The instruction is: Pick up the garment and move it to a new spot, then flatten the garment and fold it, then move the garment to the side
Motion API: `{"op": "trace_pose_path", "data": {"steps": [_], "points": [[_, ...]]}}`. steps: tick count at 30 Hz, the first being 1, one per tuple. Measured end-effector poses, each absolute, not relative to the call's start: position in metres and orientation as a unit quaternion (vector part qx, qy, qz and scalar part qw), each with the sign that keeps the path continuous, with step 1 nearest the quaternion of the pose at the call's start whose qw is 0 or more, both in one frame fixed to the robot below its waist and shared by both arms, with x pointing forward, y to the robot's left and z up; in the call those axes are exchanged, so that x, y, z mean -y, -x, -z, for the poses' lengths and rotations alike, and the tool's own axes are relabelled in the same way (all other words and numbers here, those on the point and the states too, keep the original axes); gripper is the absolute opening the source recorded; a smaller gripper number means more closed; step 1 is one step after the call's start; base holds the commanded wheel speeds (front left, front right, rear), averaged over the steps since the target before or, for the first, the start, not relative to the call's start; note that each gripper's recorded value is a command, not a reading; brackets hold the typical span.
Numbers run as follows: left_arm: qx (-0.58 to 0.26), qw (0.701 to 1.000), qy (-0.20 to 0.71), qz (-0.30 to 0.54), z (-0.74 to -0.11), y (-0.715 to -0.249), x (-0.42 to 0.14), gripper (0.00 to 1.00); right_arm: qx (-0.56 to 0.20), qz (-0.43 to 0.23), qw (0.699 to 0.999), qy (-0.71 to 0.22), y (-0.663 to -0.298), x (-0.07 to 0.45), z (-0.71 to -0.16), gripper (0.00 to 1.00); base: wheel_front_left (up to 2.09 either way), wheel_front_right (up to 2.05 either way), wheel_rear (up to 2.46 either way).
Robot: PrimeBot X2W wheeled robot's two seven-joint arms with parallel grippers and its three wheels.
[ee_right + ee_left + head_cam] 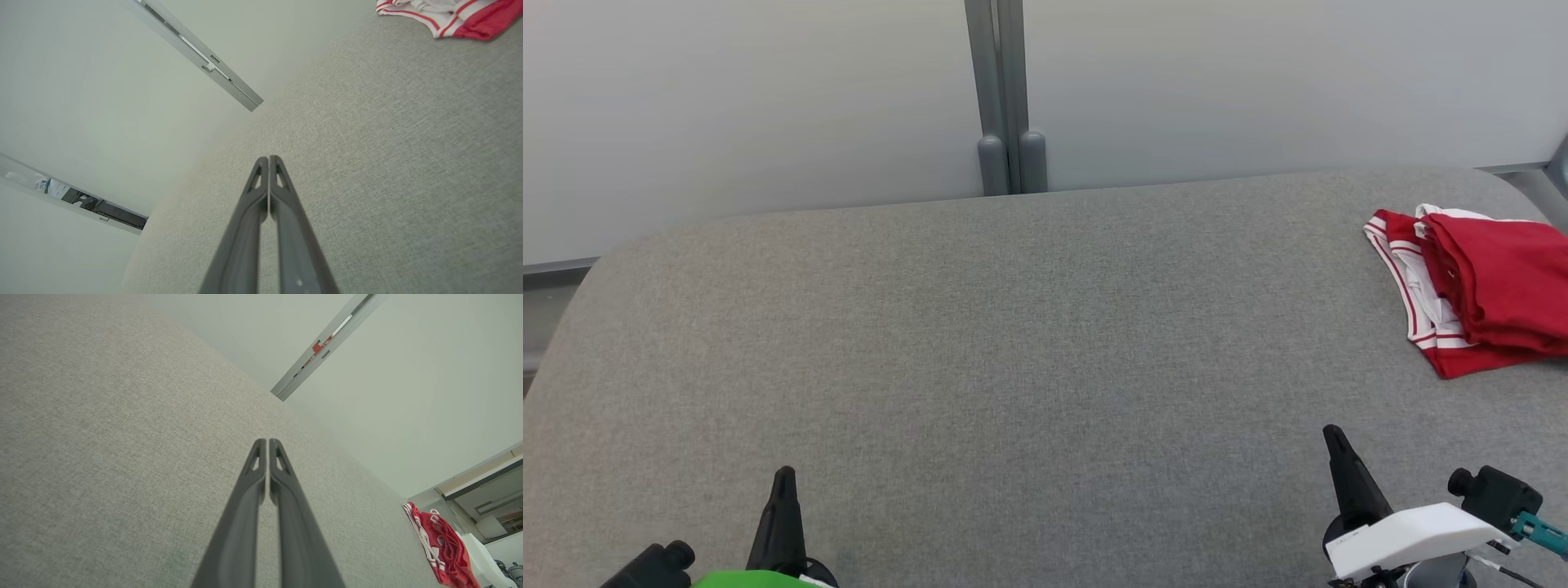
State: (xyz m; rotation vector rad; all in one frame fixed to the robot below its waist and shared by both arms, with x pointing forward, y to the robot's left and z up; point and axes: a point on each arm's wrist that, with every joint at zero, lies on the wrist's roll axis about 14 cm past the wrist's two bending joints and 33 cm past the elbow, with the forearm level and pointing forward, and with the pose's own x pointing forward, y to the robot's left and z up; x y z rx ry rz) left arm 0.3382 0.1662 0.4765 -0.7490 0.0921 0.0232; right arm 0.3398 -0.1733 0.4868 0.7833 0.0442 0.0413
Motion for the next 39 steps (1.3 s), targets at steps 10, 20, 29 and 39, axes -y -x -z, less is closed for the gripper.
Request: {"op": "trace_pose_path", "data": {"steps": [10, 20, 29, 39], "points": [[-0.046, 0.904, 0.425, -0.014, -0.479, -0.346, -0.17, 0.0, -0.021, -0.009, 0.899, -0.436, -0.347, 0.179, -0.489, 0.0, 0.0, 0.0, 0.0], [-0.046, 0.878, 0.477, -0.018, -0.48, -0.353, -0.175, 0.0, -0.022, -0.001, 0.874, -0.486, -0.353, 0.184, -0.49, 0.0, 0.0, 0.0, 0.0], [-0.042, 0.853, 0.52, -0.018, -0.483, -0.359, -0.178, 0.0, -0.019, 0.004, 0.851, -0.524, -0.359, 0.188, -0.492, 0.0, 0.0, 0.0, 0.0], [-0.038, 0.827, 0.561, -0.018, -0.486, -0.365, -0.182, 0.0, -0.017, 0.007, 0.825, -0.564, -0.365, 0.192, -0.495, 0.0, 0.0, 0.0, 0.0]]}}
